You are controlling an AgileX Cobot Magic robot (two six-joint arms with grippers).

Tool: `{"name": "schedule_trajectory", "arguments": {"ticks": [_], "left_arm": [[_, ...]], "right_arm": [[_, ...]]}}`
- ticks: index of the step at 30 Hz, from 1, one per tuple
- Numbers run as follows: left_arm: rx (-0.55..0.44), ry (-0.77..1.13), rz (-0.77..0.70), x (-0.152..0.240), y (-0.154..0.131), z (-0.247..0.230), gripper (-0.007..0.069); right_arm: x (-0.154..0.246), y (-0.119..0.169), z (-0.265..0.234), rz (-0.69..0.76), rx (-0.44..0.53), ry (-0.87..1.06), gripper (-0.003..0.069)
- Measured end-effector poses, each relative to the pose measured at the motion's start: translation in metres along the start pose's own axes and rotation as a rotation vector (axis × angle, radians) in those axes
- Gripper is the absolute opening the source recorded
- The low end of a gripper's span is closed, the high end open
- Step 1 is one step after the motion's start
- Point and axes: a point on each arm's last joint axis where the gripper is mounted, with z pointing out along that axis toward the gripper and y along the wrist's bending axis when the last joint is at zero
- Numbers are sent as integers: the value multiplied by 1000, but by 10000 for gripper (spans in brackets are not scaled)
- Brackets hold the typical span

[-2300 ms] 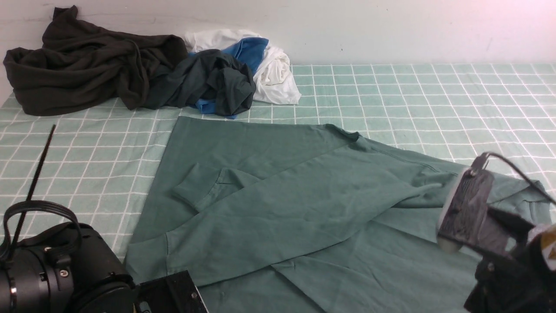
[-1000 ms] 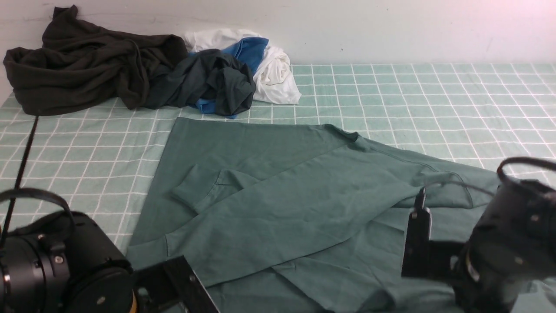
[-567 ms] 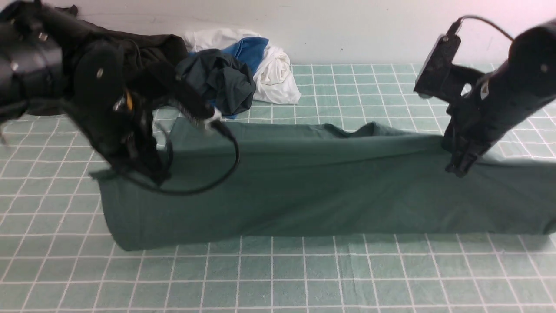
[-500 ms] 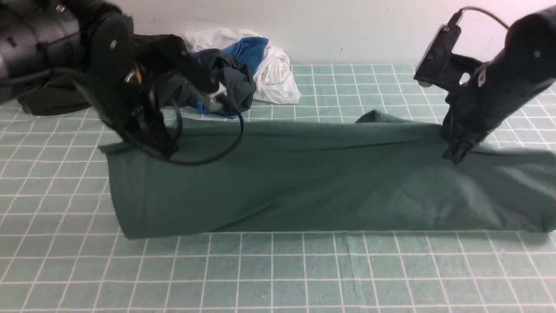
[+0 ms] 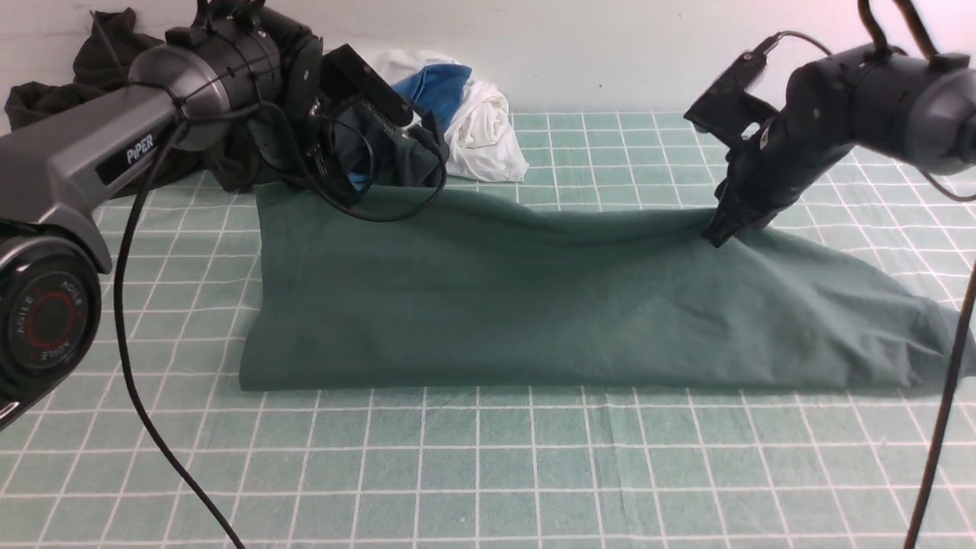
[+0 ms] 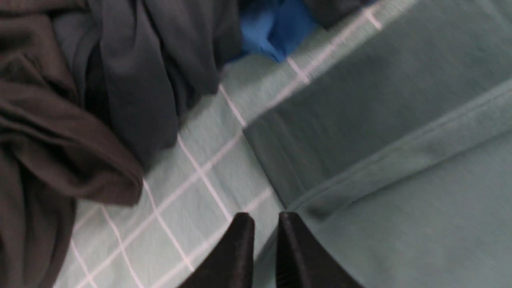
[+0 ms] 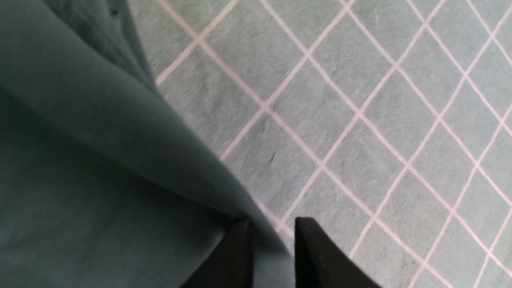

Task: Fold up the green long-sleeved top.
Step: Use both arms to drag the lower edge of the fabric forward and fold it over the upper edge, then use the right arm to clamp the right edge of the fabric

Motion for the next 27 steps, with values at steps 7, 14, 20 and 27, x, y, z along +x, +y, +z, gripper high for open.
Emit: {"name": "schedule_trajectory", "arguments": {"ticks": [7, 14, 20, 27], "left_arm": [[-2, -34, -156, -1, 9, 7, 352], [111, 161, -322, 4, 7, -29, 365], [240, 288, -344, 12, -13, -31, 143], [343, 280, -316, 14, -26, -26, 3]], "right_arm": [[-1, -19, -25, 248, 88, 54, 405], [38, -58, -64, 514, 37, 155, 426], [113, -68, -64, 736, -66, 281, 426], [170, -68, -42, 846, -40, 347, 426]]}}
